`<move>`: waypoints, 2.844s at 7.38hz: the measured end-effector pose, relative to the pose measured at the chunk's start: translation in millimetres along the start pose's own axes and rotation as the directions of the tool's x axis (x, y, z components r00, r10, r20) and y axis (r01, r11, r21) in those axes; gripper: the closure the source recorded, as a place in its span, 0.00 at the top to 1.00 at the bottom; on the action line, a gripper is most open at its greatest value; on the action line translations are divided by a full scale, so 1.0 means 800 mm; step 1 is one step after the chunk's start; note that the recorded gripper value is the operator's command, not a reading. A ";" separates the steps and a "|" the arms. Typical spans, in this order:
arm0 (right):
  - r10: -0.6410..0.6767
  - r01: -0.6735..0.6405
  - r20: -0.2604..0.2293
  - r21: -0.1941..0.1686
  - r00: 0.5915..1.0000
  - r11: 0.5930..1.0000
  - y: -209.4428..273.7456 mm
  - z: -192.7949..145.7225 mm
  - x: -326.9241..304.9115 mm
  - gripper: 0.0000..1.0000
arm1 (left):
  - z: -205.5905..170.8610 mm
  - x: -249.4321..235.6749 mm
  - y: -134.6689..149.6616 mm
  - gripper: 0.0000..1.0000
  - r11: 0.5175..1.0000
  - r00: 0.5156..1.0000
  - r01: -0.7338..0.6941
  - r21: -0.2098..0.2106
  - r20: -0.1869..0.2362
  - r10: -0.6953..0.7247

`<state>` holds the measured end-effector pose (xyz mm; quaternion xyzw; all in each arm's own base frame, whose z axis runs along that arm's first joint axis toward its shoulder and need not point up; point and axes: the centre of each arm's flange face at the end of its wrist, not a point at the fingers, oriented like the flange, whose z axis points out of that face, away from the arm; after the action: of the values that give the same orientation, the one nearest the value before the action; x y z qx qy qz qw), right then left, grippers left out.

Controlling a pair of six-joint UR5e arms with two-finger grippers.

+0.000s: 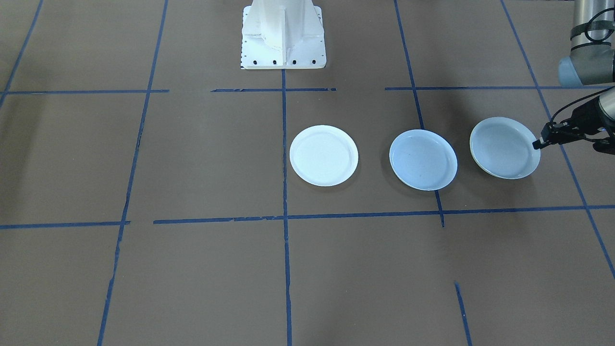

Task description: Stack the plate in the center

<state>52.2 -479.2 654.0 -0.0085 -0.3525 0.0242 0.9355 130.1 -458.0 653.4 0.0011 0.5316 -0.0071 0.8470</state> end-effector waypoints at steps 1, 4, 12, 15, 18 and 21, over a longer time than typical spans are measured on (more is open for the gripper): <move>0.000 0.000 0.000 0.000 1.000 1.000 0.000 0.000 0.000 1.00 | -0.014 0.033 -0.004 0.00 0.999 0.999 0.036 0.032 -0.014 -0.035; 0.000 0.000 0.000 0.000 1.000 1.000 0.000 0.000 0.000 1.00 | 0.023 0.136 0.012 0.00 0.984 0.988 0.154 0.086 -0.002 -0.155; 0.000 0.000 -0.001 0.000 1.000 1.000 0.000 0.000 0.000 1.00 | 0.092 0.256 0.042 1.00 0.977 0.978 0.205 0.061 -0.064 -0.201; 0.000 0.000 0.000 0.000 1.000 1.000 0.000 0.000 0.000 1.00 | 0.110 0.409 0.056 1.00 0.956 0.953 0.287 0.054 -0.112 -0.280; 0.000 0.000 0.001 0.000 1.000 1.000 0.000 0.000 0.000 1.00 | 0.191 0.511 0.092 1.00 0.927 0.935 0.352 0.128 -0.096 -0.341; 0.000 0.000 0.000 0.000 1.000 1.000 0.000 0.000 0.000 1.00 | 0.247 0.539 0.107 0.57 0.915 0.927 0.376 0.147 -0.049 -0.373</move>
<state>52.0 -479.3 654.0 -0.0084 -0.3526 0.0242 0.9354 496.8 -379.2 350.7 -0.0351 0.5284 -0.2098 0.8219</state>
